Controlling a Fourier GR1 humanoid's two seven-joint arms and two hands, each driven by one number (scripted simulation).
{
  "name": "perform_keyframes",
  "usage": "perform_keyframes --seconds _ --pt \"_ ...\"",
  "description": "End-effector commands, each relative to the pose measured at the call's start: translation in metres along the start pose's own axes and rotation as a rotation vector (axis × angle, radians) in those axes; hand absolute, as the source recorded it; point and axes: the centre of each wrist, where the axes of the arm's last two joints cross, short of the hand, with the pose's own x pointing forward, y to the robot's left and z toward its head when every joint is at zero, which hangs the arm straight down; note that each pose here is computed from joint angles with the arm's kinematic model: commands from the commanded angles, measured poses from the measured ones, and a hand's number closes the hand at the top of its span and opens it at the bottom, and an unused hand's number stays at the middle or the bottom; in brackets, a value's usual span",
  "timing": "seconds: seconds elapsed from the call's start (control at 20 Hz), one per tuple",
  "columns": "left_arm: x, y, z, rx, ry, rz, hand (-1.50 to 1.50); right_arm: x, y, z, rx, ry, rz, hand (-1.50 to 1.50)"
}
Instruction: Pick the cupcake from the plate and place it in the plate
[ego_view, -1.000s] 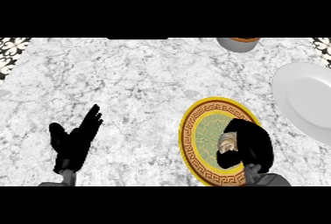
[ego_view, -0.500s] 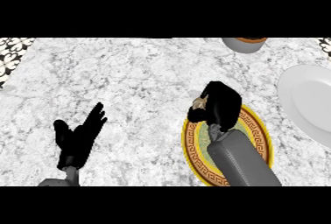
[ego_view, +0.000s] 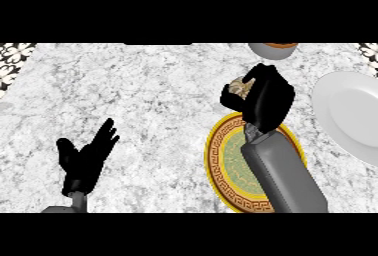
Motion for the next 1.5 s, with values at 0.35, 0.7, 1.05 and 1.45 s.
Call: perform_keyframes --seconds 0.35,0.7,1.05,1.45 --pt "0.002 -0.004 -0.002 0.013 0.037 0.011 0.0 -0.082 -0.014 -0.038 -0.315 0.237 -0.259 1.5" --pt "-0.003 0.005 0.0 -0.003 0.051 0.001 0.0 -0.163 -0.034 -0.097 -0.465 0.289 -0.128 1.5" --pt "-0.016 -0.007 0.004 -0.026 0.048 0.002 0.0 -0.23 -0.045 -0.139 -0.496 0.304 -0.116 1.5" --pt "-0.016 -0.004 -0.01 -0.017 0.062 0.008 0.0 -0.281 -0.063 -0.172 -0.493 0.299 -0.113 1.5"
